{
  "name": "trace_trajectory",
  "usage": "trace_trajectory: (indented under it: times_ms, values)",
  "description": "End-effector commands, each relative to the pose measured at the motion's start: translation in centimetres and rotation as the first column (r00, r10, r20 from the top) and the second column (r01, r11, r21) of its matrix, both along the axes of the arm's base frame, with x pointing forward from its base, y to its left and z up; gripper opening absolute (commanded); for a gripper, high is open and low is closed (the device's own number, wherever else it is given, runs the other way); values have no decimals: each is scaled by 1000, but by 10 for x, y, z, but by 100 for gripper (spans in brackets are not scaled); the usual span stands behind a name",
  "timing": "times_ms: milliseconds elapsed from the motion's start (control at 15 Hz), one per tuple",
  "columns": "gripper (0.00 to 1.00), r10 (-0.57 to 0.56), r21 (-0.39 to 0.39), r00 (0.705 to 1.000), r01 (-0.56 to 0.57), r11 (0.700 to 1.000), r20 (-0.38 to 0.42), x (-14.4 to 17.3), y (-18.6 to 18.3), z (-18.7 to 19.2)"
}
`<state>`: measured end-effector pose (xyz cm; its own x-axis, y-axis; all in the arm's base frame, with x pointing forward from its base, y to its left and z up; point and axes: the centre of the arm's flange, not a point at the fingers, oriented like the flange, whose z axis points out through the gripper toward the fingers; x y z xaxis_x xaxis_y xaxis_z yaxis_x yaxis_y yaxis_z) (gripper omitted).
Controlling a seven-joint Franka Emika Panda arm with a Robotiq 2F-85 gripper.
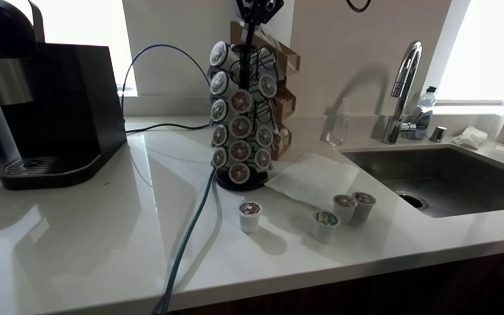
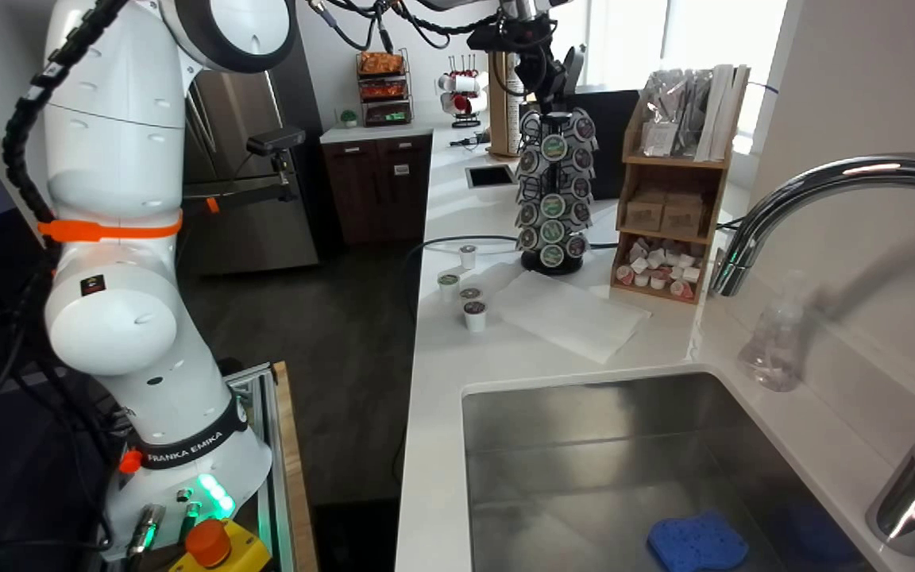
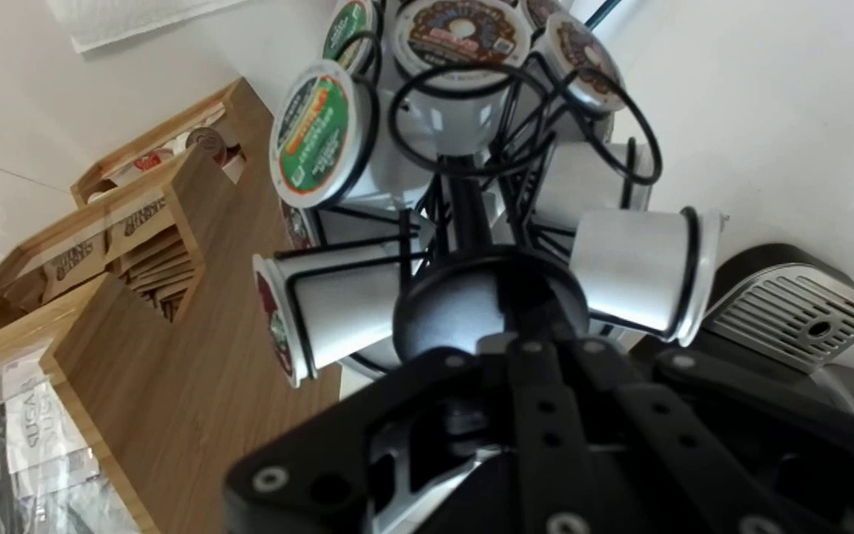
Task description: Turn the stand
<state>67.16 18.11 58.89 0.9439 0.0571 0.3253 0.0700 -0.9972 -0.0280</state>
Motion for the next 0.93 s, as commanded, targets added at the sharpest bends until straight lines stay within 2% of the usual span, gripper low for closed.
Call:
trace_trajectory:
  times_ms: [0, 467, 533, 667, 867]
  values:
    - [0, -12, 14, 999, 13, 1000, -39, 2, 1, -4]
    - [0, -12, 24, 999, 13, 1000, -31, 1, 3, 3]
    - [26, -11, 30, 999, 12, 999, -34, 1, 4, 5]
    - [32, -11, 35, 1000, 12, 999, -23, -1, 5, 11]
    - [56, -10, 28, 1000, 10, 1000, 18, -8, 9, 32]
